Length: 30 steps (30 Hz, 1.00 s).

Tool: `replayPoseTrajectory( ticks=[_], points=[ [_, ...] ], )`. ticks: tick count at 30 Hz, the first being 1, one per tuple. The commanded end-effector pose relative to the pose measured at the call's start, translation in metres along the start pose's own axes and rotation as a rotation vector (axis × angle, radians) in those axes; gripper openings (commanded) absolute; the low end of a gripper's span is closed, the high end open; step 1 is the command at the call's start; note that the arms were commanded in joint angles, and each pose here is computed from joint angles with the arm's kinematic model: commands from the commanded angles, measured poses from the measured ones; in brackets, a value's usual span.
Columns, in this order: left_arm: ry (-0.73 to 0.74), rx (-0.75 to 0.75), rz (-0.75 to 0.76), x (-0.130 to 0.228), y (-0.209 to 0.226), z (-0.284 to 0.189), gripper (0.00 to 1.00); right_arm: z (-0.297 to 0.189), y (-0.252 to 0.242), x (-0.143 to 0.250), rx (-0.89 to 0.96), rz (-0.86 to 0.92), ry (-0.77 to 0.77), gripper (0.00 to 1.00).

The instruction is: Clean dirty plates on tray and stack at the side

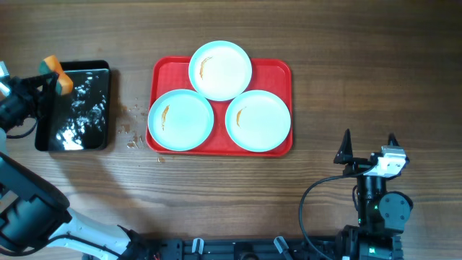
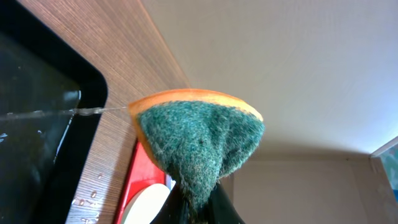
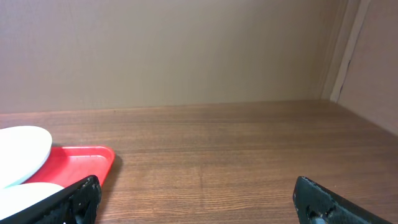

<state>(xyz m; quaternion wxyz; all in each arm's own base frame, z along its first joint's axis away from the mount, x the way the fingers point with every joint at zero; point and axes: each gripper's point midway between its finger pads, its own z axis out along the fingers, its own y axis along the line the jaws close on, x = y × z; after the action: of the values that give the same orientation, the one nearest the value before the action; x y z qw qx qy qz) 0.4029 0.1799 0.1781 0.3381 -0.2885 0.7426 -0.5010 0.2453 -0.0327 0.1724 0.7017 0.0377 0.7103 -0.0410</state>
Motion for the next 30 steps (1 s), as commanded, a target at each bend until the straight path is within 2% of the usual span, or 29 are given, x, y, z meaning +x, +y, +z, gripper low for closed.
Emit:
replayPoseTrajectory(
  ticks=[1, 6, 10, 12, 16, 21, 23, 26, 28, 30],
  points=[
    [-0.006, -0.202, -0.027, 0.005, 0.037, 0.011, 0.04, 0.000, -0.004, -0.001, 0.021, -0.017, -0.004, 1.00],
    [0.064, -0.268, -0.110, 0.024, 0.077, 0.036, 0.04, 0.000, -0.004, -0.001, 0.020, -0.017, -0.004, 1.00],
    [0.030, -0.348, -0.119, 0.018, 0.091, 0.028, 0.04, 0.000, -0.004, -0.001, 0.020, -0.017, -0.004, 1.00],
    [-0.001, -0.326, -0.149, 0.011, 0.080, 0.021, 0.04, 0.000, -0.004, -0.001, 0.020, -0.017, -0.004, 1.00],
    [-0.035, -0.189, -0.082, 0.001, 0.026, 0.003, 0.04, 0.000, -0.004, -0.001, 0.020, -0.017, -0.004, 1.00],
    [-0.096, -0.147, -0.058, -0.004, -0.028, -0.011, 0.04, 0.000, -0.004, -0.001, 0.020, -0.017, -0.004, 1.00],
    [-0.101, -0.143, -0.051, -0.003, -0.037, -0.013, 0.04, 0.000, -0.004, -0.001, 0.020, -0.017, -0.004, 1.00],
    [-0.128, -0.215, -0.065, -0.007, -0.022, -0.013, 0.04, 0.000, -0.004, -0.001, 0.020, -0.017, -0.004, 1.00],
    [-0.171, -0.365, -0.102, -0.013, 0.014, -0.014, 0.04, 0.000, -0.004, -0.001, 0.020, -0.017, -0.004, 1.00],
    [-0.162, -0.428, -0.137, -0.009, 0.038, -0.008, 0.04, 0.000, -0.004, -0.001, 0.020, -0.017, -0.004, 1.00]
  ],
)
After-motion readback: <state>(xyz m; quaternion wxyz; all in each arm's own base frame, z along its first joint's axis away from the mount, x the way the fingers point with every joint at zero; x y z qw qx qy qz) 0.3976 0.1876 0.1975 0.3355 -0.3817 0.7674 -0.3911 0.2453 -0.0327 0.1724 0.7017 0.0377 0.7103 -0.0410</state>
